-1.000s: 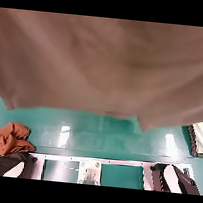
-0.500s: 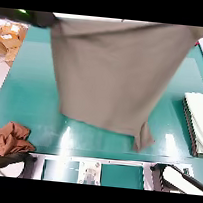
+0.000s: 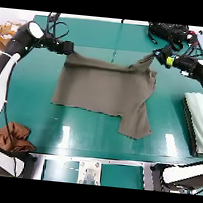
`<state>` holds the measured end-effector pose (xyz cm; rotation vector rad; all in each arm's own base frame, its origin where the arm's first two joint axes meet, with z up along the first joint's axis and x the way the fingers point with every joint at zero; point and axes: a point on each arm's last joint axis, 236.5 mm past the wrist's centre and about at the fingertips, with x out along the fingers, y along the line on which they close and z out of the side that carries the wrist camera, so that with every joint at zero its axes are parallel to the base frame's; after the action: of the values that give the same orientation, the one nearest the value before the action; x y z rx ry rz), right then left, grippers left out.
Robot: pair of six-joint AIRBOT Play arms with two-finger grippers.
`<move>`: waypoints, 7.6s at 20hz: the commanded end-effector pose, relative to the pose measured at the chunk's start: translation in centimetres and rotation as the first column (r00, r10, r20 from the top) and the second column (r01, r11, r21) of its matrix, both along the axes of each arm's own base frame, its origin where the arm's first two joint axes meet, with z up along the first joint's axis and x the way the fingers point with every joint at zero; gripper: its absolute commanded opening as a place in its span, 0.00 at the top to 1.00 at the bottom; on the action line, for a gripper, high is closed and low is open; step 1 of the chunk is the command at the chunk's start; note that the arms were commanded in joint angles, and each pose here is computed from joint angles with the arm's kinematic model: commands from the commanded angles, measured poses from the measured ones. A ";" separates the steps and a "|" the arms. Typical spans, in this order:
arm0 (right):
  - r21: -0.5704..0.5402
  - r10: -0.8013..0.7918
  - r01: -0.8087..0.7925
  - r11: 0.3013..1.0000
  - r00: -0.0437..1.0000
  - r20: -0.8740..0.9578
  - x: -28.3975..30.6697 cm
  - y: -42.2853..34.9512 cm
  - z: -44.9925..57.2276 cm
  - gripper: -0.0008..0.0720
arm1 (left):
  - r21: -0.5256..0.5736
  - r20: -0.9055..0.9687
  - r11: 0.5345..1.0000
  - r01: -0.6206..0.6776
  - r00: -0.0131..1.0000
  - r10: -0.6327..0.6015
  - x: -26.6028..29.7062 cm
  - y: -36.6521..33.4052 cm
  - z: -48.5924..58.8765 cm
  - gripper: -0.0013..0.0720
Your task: Fold the shirts.
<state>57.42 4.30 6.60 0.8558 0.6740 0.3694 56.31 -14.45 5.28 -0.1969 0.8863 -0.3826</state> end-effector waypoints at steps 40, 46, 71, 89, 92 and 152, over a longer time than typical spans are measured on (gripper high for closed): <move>-0.058 0.057 -0.082 0.995 0.937 -0.344 -19.5 -1.9 -7.1 0.97 | -0.284 -0.402 0.951 0.125 0.885 -0.236 -15.9 5.9 -1.9 0.95; -0.309 -0.025 0.136 0.941 0.941 0.337 -20.7 -4.2 26.4 0.97 | -0.135 0.392 0.959 0.249 0.902 -0.179 -17.9 3.5 29.9 0.96; -0.343 -0.109 0.146 0.928 0.986 0.125 -12.7 -6.7 9.5 0.97 | -0.137 0.159 0.981 0.134 0.981 -0.112 -10.8 5.2 11.9 0.95; -0.315 -0.054 -0.047 0.948 0.951 -0.305 -4.5 -9.9 -10.0 0.97 | -0.026 -0.033 0.999 0.038 0.999 -0.038 -3.5 5.2 -5.7 0.95; -0.356 0.003 -0.186 0.916 0.890 -0.456 -8.4 -10.0 -12.8 0.97 | -0.015 -0.140 0.997 0.076 0.987 -0.077 -5.6 5.1 -7.7 0.95; -0.292 -0.145 -0.175 0.940 0.570 -0.808 -38.6 -4.5 -14.2 0.97 | 0.119 -0.666 0.993 0.026 0.744 0.060 -31.6 1.7 -13.4 0.95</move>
<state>20.63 1.13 -8.51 0.7103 1.5143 -0.1357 27.03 -14.66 -8.96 -0.3666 1.4959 -0.2275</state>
